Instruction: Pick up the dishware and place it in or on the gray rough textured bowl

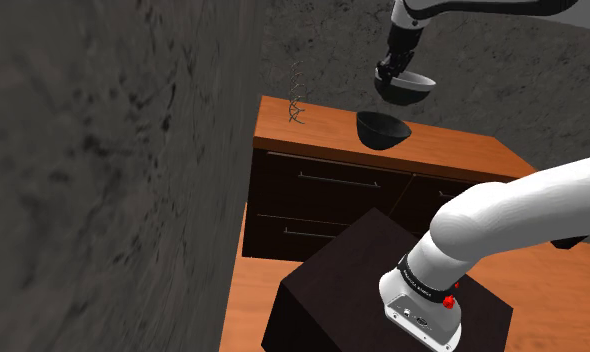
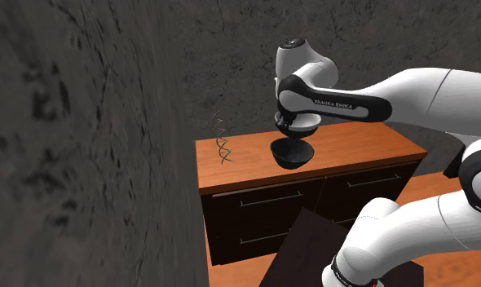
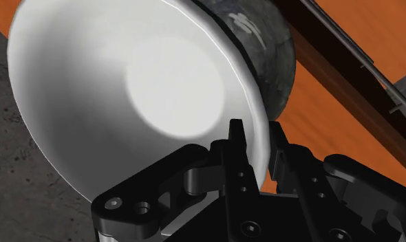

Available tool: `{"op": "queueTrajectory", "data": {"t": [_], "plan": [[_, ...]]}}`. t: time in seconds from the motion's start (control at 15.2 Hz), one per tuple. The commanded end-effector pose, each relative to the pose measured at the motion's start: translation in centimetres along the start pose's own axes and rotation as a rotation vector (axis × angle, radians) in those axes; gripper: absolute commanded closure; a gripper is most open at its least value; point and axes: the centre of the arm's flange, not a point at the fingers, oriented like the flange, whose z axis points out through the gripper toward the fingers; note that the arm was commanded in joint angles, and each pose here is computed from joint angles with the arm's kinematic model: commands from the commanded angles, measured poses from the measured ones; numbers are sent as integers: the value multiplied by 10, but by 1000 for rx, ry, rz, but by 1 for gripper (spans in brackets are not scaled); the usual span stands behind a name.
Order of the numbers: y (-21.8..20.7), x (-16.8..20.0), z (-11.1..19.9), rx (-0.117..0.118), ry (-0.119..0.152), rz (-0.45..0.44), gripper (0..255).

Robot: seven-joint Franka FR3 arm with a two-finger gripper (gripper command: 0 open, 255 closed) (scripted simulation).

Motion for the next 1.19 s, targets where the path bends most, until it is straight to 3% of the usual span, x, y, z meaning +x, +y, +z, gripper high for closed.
{"op": "queueTrajectory", "data": {"t": [0.0, 0.86, 1.12], "plan": [[-4, -3, 9, 0, 1, 0, 255], [-23, -7, 75, 0, 1, 0, 255], [-23, -7, 75, 0, 1, 0, 255]]}}
